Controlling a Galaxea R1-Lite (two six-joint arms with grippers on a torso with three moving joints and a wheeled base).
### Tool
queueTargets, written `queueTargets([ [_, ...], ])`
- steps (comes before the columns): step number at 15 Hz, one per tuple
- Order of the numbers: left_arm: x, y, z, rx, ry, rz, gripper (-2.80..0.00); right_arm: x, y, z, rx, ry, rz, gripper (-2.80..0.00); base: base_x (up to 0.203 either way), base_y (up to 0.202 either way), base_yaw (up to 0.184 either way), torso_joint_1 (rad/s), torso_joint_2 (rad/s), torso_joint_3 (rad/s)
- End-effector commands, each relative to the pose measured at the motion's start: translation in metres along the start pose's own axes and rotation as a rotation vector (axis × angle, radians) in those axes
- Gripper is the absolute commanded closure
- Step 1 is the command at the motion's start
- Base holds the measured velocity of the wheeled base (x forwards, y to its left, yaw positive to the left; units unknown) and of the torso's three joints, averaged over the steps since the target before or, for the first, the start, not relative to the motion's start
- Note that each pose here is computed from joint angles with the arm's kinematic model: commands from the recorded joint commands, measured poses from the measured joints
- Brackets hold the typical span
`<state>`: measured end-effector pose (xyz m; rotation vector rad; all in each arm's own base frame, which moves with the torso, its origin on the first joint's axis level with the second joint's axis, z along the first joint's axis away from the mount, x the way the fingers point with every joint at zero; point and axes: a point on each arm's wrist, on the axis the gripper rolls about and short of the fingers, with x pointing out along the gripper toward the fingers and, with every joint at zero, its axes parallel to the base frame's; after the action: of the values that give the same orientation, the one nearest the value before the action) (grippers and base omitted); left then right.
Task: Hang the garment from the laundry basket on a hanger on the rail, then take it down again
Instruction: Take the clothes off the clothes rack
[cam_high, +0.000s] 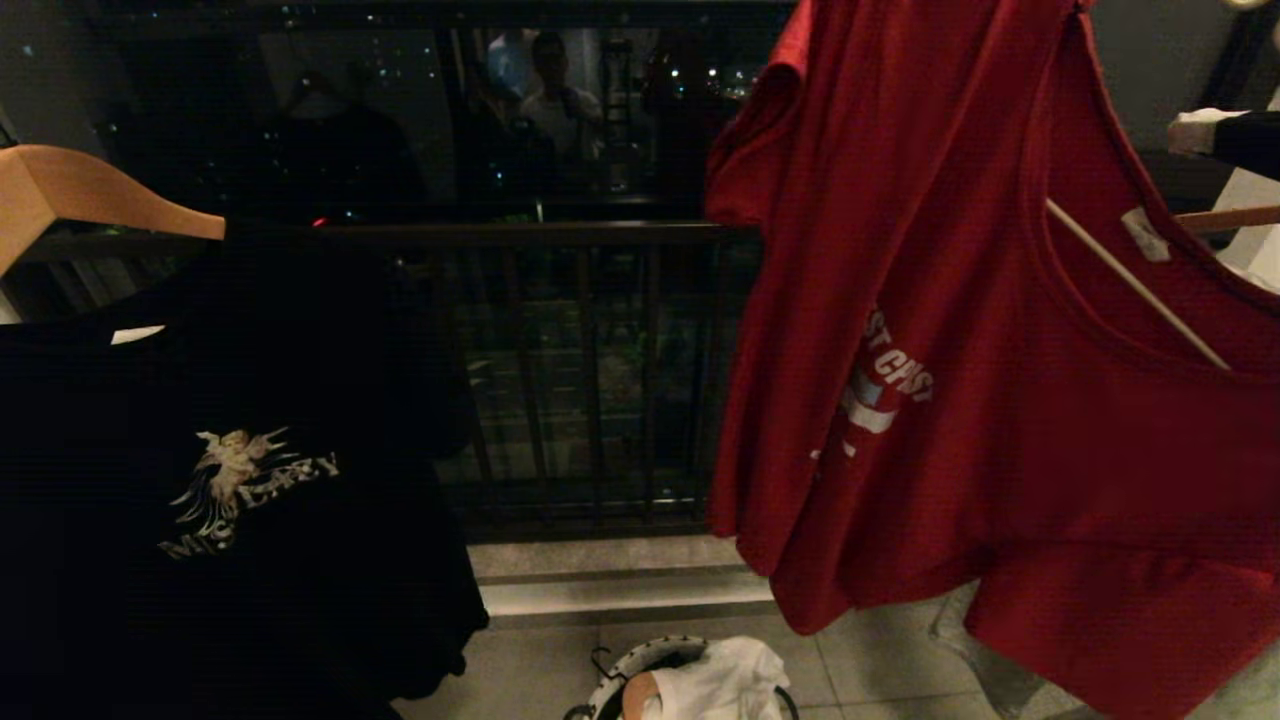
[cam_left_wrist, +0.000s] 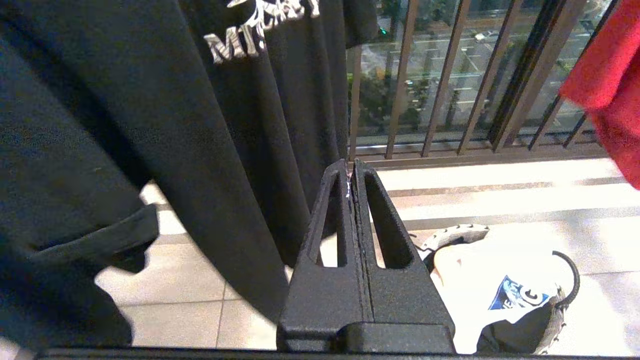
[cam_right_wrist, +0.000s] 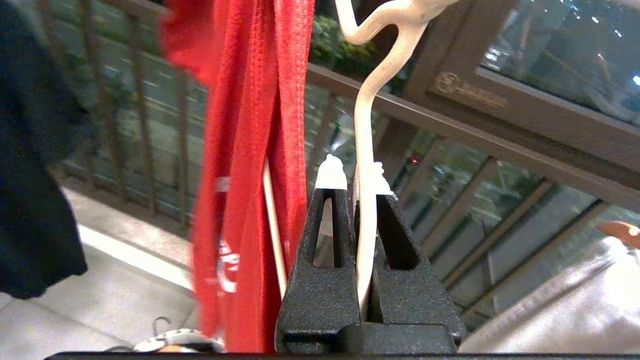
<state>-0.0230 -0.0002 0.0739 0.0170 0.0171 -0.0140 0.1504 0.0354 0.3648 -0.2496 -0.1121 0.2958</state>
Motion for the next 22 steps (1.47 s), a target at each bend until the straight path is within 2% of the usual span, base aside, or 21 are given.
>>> queueTargets([
  [1,0.0,0.0,0.0,0.0,0.001,0.0,0.0,-0.027,0.009,-0.006,-0.006,-0.016,0.034,0.0,0.0,0.0,0.0,0.0,0.0,0.0],
  [5,0.0,0.0,0.0,0.0,0.0,0.0,0.0,-0.031,0.024,-0.054,-0.003,0.115,0.125,0.0,0.0,0.0,0.0,0.0,0.0,0.0],
  [9,-0.001,0.0,0.003,-0.012,-0.016,0.014,0.0,-0.027,0.035,-0.087,0.024,0.213,0.247,0.0,0.0,0.0,0.0,0.0,0.0,0.0],
  [11,-0.007,0.0,0.026,-0.029,-0.072,-0.004,0.0,-0.016,0.038,-0.096,0.037,0.252,0.298,0.0,0.0,0.0,0.0,0.0,0.0,0.0],
  [12,-0.007,0.0,0.038,-0.034,-0.059,-0.029,0.0,-0.008,0.039,-0.1,0.043,0.272,0.314,0.0,0.0,0.0,0.0,0.0,0.0,0.0],
  [15,0.008,-0.003,0.075,-0.045,0.043,-0.184,0.0,0.019,0.038,-0.109,0.059,0.329,0.337,0.0,0.0,0.0,0.0,0.0,0.0,0.0],
  [17,0.03,-0.004,0.109,-0.058,0.11,-0.3,0.0,0.034,0.034,-0.115,0.067,0.357,0.333,0.0,0.0,0.0,0.0,0.0,0.0,0.0],
  [20,0.081,-0.007,0.16,-0.081,0.194,-0.459,0.0,0.057,0.033,-0.128,0.047,0.401,0.349,0.0,0.0,0.0,0.0,0.0,0.0,0.0],
  [22,0.121,-0.015,0.184,-0.087,0.245,-0.57,0.0,0.068,0.032,-0.134,0.043,0.421,0.355,0.0,0.0,0.0,0.0,0.0,0.0,0.0],
])
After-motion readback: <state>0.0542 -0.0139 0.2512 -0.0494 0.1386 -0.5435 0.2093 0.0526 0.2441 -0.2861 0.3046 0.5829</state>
